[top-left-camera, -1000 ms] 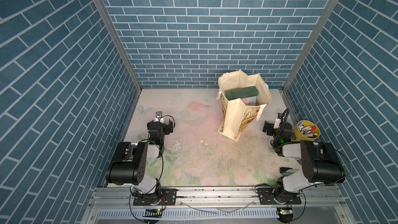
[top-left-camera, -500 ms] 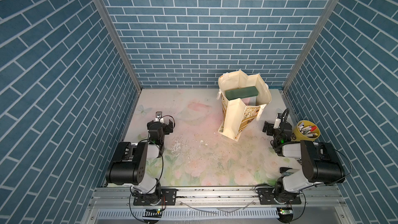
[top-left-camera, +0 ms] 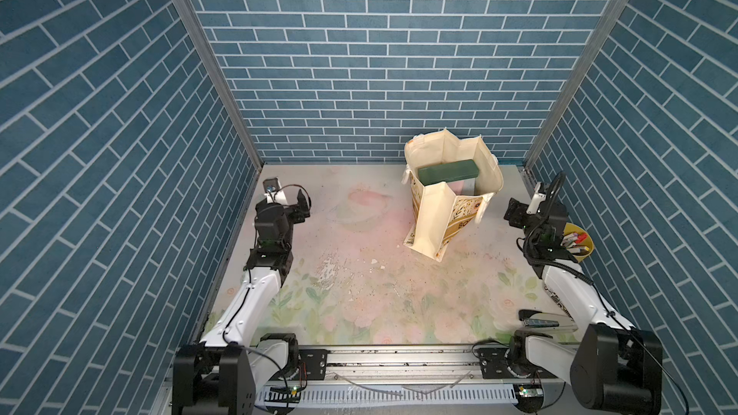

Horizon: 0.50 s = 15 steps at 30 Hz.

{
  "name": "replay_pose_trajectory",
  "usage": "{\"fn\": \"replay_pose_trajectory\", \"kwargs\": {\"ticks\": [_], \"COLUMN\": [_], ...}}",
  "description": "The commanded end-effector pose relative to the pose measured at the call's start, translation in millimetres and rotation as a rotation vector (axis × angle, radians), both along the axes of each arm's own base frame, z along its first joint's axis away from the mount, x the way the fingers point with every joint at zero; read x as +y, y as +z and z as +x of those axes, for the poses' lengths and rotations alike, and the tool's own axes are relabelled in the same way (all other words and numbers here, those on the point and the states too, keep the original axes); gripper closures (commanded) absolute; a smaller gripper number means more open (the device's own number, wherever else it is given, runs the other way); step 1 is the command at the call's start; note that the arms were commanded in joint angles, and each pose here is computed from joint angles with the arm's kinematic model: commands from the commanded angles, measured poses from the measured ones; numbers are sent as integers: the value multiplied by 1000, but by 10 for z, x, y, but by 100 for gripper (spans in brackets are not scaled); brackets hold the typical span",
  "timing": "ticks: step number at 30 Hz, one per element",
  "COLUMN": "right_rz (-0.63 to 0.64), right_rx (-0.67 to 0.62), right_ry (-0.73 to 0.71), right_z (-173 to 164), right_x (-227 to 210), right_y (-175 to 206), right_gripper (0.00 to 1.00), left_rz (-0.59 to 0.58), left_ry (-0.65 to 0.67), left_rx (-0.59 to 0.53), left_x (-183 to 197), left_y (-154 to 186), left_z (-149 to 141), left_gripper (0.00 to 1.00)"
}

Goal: Take out the pencil case from the canvas bag
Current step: Adjust the canvas bag at the center of the board.

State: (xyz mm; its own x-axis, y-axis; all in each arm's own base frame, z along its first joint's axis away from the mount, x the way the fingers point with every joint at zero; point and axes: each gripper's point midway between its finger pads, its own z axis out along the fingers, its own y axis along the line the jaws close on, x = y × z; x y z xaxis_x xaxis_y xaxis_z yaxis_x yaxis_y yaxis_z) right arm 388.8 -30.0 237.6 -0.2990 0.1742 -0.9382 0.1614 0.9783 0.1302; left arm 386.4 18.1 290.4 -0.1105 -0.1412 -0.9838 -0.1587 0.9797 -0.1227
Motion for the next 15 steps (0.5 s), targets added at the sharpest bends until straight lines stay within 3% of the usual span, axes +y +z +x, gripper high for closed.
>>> {"fn": "replay_pose_trajectory", "kwargs": {"ticks": [1,4,8,15], "right_rz": [189,288,332,370], "right_rx": [275,301,256,214], "right_ry": [61,118,152,217], "right_z": [-309,-408,-504,-503], "right_x": [248,421,507,624], "right_y": [-288,-129,149,505], "right_gripper": [22,23,26,27], "left_rz": [-199,-272,-240,-200], "left_ry": [-76,-194,-361,-581], "left_rx": [218,308,394,527], "left_x": [-230,-579,-1222,-2295], "left_y": [-81,131,411,501], "left_z": [-60,28,163,525], "left_gripper": [19,21,23,28]}}
